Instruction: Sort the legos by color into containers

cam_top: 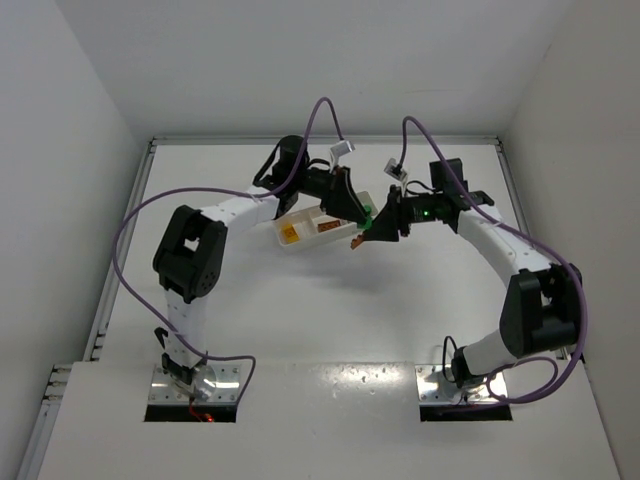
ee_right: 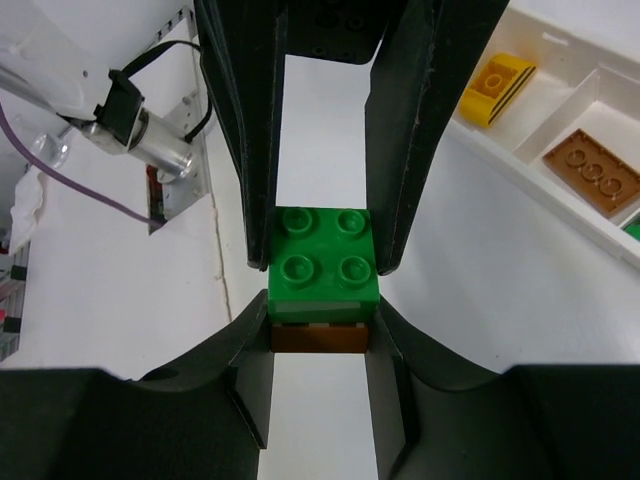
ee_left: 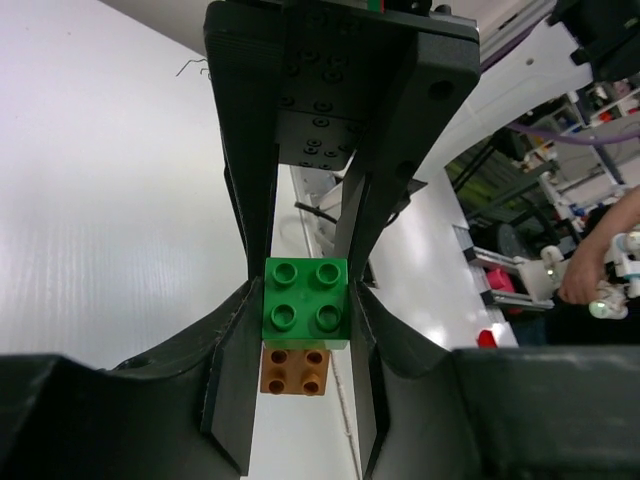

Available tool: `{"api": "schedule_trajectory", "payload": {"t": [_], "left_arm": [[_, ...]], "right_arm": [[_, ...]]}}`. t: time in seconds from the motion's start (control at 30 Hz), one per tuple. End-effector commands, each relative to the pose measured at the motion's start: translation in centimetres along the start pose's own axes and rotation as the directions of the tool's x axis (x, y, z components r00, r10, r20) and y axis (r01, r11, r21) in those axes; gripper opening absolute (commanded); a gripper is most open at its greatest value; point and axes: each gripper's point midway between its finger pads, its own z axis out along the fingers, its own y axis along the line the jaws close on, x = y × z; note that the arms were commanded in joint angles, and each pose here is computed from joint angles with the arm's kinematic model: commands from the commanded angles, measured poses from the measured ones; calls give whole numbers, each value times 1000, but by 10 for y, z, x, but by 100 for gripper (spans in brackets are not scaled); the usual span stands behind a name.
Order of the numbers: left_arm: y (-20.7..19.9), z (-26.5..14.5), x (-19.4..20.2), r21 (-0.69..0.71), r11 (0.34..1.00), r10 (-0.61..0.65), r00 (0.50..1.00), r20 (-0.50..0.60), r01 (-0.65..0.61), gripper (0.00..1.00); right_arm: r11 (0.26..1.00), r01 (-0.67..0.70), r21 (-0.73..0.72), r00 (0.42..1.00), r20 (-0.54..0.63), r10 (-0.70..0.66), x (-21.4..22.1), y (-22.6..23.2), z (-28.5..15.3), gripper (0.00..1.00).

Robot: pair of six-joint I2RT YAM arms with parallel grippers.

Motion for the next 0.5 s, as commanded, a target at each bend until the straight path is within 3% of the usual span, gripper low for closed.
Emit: {"api": "schedule_trajectory", "payload": {"t": [0.0, 0.17, 0.37, 0.43, 0.47], "left_arm": [[-11, -12, -44, 25, 989, 141, 989, 53, -142, 5], [6, -22, -70, -2, 984, 180, 980, 85, -180, 5], [19, -21, -72, -29, 983, 181, 978, 107, -179, 5], [38, -20, -63, -78, 993, 95, 989, 109, -86, 5], [47, -21, -65, -115, 981, 167, 981, 96, -156, 5]], "right_arm": [[998, 63, -9, 998, 23, -62, -5, 6, -2, 0], [998, 57, 19, 998, -2, -56, 9, 4, -6, 0], [998, 46, 39, 999, -16, -45, 18, 1, -9, 0], [998, 46, 40, 999, -16, -45, 18, 1, -9, 0], [998, 46, 40, 999, -16, -45, 18, 1, -9, 0]]}}
